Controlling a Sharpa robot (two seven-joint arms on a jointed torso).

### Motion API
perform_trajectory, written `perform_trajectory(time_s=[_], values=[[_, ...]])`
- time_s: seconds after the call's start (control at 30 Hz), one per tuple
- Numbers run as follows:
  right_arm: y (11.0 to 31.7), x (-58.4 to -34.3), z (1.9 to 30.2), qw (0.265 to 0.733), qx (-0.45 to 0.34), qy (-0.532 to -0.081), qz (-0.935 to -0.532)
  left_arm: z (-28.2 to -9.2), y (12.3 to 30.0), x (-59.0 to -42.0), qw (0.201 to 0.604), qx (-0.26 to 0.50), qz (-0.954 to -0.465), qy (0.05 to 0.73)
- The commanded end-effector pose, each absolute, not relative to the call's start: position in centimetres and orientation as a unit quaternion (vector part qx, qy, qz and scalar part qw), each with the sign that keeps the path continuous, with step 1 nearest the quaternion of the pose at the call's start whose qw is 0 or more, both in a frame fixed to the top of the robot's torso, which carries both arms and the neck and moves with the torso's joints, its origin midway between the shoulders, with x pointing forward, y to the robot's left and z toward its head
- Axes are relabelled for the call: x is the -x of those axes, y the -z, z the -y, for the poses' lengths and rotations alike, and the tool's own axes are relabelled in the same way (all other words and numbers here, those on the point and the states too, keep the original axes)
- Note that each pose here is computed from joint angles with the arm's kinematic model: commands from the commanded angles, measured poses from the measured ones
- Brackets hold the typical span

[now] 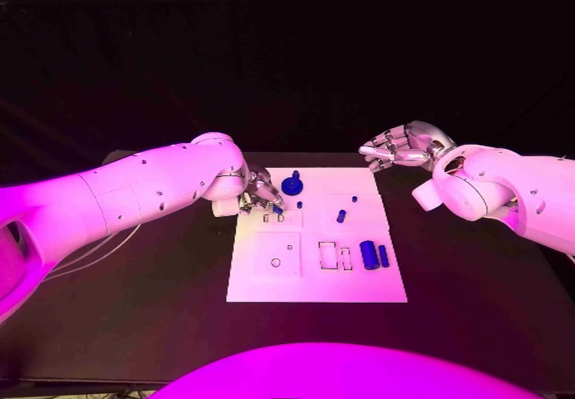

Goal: Assemble the parts on the task board

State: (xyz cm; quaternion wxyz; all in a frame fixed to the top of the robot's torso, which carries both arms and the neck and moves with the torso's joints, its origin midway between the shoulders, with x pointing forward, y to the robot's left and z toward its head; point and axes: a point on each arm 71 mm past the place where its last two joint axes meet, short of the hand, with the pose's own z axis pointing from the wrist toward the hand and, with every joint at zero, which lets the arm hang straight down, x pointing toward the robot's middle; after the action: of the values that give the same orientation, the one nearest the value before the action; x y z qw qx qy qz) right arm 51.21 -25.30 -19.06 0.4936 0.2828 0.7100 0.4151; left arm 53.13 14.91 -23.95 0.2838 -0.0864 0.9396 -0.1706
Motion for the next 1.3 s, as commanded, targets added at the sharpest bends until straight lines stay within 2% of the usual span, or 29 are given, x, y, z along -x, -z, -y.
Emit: perform_trajectory(time_s=[0.03, 0.47, 1.3], values=[[19.0, -51.2, 25.3, 0.493, -0.282, -0.417, -0.71, -14.7, 23.8, -53.1, 0.294, 0.083, -0.938, 0.166], [19.0, -51.2, 25.3, 0.493, -0.282, -0.417, -0.709, -13.7, 24.0, -53.1, 0.32, 0.071, -0.932, 0.153], [19.1, -51.2, 25.3, 0.497, -0.282, -0.419, -0.706, -13.2, 25.1, -52.5, 0.321, 0.055, -0.935, 0.14]])
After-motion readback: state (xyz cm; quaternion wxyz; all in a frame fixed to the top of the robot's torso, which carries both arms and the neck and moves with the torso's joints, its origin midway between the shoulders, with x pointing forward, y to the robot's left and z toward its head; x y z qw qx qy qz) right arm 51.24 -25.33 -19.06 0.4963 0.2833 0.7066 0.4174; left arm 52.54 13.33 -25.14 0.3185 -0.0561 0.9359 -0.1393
